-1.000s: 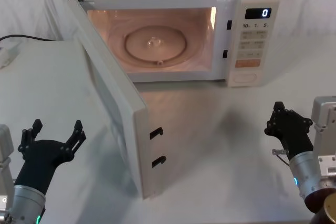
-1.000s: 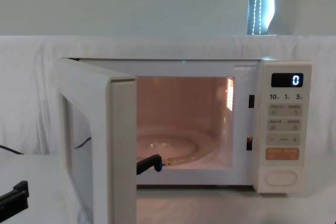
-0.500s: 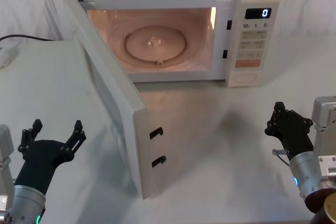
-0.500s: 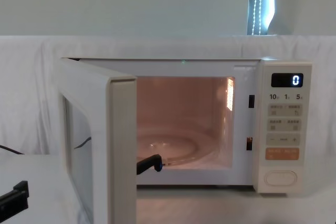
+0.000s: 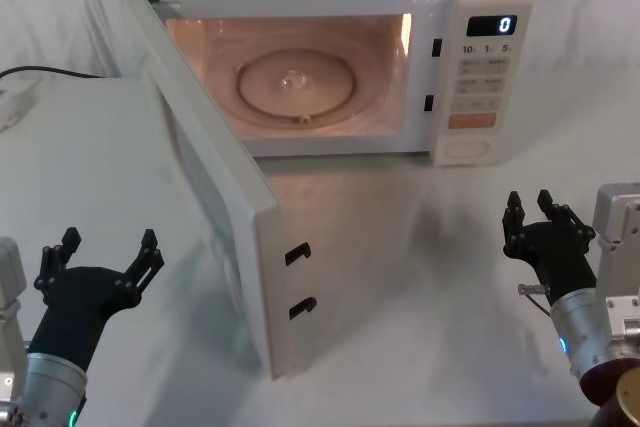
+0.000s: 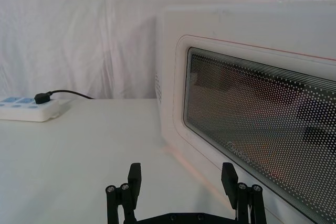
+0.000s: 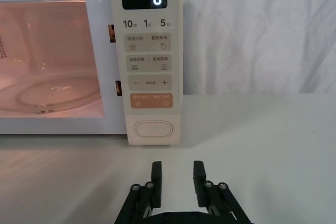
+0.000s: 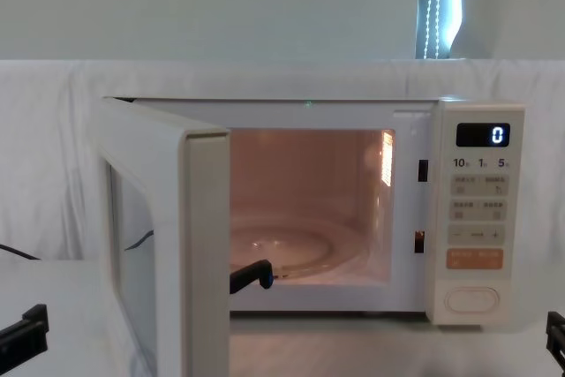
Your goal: Press the button to open the microwave door with one hand; close the microwave door with the other hand.
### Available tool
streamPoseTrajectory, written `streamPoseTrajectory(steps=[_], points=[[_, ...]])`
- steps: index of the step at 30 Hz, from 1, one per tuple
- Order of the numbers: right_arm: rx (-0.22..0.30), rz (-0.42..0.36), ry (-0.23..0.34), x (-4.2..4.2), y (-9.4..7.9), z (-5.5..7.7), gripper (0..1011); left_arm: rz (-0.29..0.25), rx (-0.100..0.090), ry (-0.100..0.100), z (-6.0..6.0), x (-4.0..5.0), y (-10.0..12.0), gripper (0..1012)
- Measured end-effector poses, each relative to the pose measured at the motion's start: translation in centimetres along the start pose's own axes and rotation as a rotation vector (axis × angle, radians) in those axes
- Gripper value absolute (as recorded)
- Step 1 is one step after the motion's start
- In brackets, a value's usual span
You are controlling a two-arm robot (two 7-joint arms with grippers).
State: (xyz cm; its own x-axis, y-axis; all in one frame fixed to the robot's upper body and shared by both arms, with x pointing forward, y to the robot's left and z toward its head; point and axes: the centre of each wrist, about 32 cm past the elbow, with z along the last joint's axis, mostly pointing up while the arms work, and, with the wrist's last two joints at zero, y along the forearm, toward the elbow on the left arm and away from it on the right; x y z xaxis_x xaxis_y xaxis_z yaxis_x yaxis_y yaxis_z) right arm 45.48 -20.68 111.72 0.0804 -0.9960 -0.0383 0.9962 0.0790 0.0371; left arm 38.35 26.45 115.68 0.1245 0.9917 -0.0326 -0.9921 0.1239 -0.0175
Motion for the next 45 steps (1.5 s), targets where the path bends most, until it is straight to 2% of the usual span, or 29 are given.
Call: streamPoseTrajectory(steps=[21, 36, 43, 45], points=[[-0.001, 0.001, -0.001, -0.02, 0.00, 0.00, 992, 0.000, 0.000, 0.000, 0.00, 0.00, 0.00, 1001], [-0.001, 0.001, -0.001, -0.02, 0.00, 0.00, 1002, 0.000, 0.000, 0.000, 0.00, 0.00, 0.00, 1001], [-0.001, 0.001, -0.001, -0.02, 0.01, 0.00, 1002, 0.000, 0.000, 0.000, 0.00, 0.00, 0.00, 862], [-0.001, 0.001, -0.001, -0.02, 0.00, 0.00, 1002, 0.000, 0.000, 0.000, 0.00, 0.00, 0.00, 791]])
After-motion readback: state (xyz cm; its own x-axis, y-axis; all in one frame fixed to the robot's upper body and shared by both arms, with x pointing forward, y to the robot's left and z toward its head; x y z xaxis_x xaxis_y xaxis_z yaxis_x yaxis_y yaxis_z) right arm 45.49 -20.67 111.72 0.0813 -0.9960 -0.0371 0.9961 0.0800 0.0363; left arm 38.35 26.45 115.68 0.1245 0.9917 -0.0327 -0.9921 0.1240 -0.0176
